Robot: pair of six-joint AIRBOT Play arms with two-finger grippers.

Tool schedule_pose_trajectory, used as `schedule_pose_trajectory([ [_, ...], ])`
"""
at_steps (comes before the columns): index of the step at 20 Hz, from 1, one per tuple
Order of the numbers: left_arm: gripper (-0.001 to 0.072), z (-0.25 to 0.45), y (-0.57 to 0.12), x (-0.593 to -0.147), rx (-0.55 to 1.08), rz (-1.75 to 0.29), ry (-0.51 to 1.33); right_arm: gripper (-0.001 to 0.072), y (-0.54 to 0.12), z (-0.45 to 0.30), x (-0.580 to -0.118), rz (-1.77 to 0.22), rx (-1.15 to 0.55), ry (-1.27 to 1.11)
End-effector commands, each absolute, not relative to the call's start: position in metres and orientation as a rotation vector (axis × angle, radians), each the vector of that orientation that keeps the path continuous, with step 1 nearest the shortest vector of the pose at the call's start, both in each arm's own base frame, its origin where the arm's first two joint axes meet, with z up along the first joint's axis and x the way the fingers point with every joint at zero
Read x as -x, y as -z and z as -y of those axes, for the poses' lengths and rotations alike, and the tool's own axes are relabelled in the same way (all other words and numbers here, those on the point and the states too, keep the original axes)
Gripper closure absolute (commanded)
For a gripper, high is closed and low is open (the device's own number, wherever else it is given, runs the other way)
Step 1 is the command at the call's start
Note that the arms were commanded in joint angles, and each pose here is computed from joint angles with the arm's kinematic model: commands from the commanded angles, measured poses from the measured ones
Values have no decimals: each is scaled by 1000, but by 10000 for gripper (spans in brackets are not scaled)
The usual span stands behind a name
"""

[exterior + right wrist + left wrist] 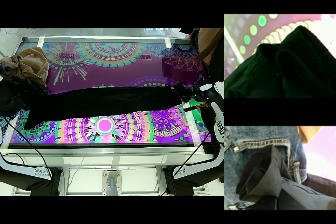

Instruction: Fold the clothes and pants, and hang the long-sleeved shirts on hangers.

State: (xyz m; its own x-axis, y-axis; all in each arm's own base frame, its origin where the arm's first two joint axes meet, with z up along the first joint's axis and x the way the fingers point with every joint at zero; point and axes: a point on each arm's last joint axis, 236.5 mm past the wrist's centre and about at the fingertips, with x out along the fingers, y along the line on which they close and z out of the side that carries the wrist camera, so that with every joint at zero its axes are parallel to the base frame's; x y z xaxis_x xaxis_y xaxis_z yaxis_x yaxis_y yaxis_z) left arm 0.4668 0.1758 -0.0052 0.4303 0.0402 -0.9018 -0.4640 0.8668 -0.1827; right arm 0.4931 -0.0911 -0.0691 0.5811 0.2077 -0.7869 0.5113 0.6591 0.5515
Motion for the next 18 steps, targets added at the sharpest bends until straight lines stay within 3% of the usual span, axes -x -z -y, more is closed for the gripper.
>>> schedule_pose_trajectory([
  [1,388,-172,0,-470,448,-1072,-320,306,67,89,-493,-972,-834,182],
  [2,91,-171,-5,-471,452,-1061,-316,257,59,89,-491,-980,-813,159],
  [3,0,-171,-15,-470,451,-1041,-317,258,48,88,-489,-991,-783,129],
  [6,-1,-178,-63,-464,433,-942,-331,257,6,97,-469,-1034,-654,67],
  [11,0,-174,-178,-437,369,-705,-338,249,-58,155,-406,-1031,-469,159],
  [12,0,-171,-197,-432,358,-663,-337,197,-67,165,-396,-1015,-486,182],
  [14,0,-159,-226,-426,362,-591,-312,160,-62,172,-380,-1047,-585,181],
  [16,0,-145,-241,-428,386,-546,-272,35,-43,164,-373,-1110,-725,109],
  [18,-1,-130,-242,-433,408,-546,-230,35,-16,154,-375,-1171,-800,24],
])
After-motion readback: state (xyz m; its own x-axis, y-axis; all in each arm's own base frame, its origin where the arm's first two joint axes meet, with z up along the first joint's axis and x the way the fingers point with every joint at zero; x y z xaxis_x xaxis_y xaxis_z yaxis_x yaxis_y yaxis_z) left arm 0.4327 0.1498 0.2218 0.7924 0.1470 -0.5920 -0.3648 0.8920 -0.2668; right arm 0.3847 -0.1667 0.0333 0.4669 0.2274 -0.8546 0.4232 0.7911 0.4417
